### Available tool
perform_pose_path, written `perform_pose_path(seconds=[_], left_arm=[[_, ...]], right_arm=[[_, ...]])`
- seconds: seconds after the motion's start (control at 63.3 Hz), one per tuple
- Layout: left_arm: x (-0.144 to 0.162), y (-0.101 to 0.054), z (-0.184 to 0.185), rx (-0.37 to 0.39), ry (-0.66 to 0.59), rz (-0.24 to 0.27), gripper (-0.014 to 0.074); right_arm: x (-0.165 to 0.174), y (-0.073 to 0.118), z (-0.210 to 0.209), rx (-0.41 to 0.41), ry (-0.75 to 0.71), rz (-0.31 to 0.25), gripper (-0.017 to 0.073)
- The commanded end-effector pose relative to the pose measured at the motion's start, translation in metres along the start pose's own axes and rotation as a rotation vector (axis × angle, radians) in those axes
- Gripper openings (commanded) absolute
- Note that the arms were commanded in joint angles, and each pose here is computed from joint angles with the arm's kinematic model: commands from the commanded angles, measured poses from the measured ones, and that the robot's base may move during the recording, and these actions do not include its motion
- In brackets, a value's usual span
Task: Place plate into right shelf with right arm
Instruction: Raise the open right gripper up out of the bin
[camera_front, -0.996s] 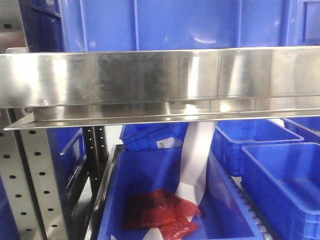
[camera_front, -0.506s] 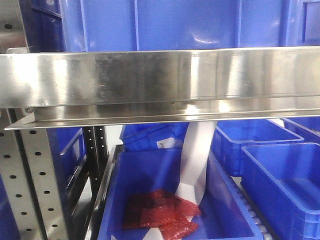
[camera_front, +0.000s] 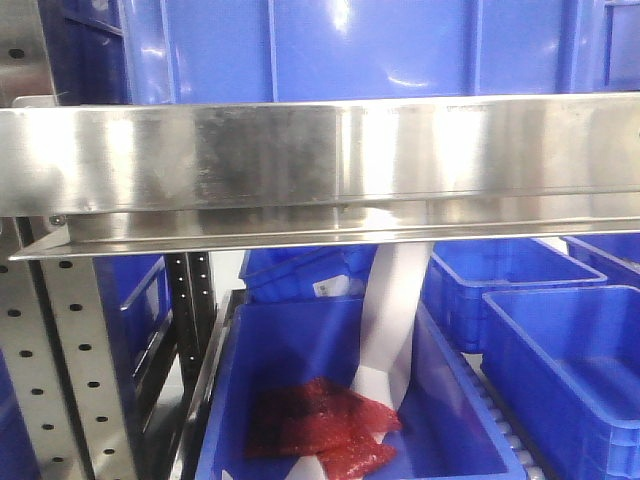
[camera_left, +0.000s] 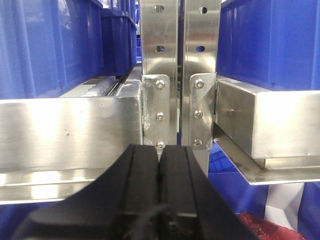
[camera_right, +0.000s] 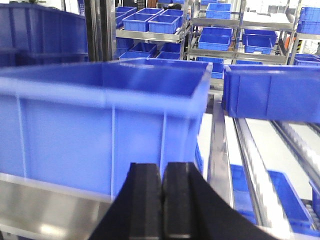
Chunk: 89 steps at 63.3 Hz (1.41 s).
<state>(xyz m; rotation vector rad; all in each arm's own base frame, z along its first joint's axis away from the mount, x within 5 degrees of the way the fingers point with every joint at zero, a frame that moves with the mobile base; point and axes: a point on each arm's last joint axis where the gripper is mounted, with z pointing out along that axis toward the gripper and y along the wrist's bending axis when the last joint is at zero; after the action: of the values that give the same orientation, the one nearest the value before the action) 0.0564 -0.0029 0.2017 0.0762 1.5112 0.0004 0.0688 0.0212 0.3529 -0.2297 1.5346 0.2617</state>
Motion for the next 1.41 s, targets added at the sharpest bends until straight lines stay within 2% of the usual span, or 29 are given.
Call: perform_pose_path(seconds=[0.0,0.269,0.648,0.838,0.996,1.106,1.28,1.391], left_arm=[[-0.006,0.002,-0.001,-0.023,-0.087,-0.005,-0.0047],[-0.006,0.002,-0.001,-0.023,-0.087,-0.005,-0.0047],[-0.006,0.002,-0.001,-0.023,-0.087,-0.005,-0.0047],[-0.006,0.002,-0.001,-0.023,-0.087,-0.005,-0.0047],[-0.006,0.002,-0.001,-0.023,-0.087,-0.005,-0.0047],[-0.006,0.002,-0.001,-0.023,-0.087,-0.005,-0.0047],[-0.006,0.002,-0.001,-0.023,-0.087,-0.005,-0.0047],[-0.006,0.002,-0.001,-0.023,-0.087,-0.005,-0.0047]], right_arm=[[-0.003,0.001,-0.009,-0.021,-0.118,-0.003,0.0056],[0.023,0.001,-0.006,-0.019,-0.056,-0.007,0.0056],[0.024,0.001,-0.006,-0.015,-0.054,0.001,0.0056],[0.041,-0.005,-0.003,0.079,-0.015,-0.019,0.0056],[0.077,-0.014,-0.009,0.208,-0.045,-0.029,0.0056],[0.107,-0.016,-0.017,0.262,-0.069,-0.037,0.0056],[0.146,-0.017,-0.023,0.286,-0.060,-0.038,0.0056],[0.150,-0.017,-0.022,0.285,-0.008,-0.047,0.0056]])
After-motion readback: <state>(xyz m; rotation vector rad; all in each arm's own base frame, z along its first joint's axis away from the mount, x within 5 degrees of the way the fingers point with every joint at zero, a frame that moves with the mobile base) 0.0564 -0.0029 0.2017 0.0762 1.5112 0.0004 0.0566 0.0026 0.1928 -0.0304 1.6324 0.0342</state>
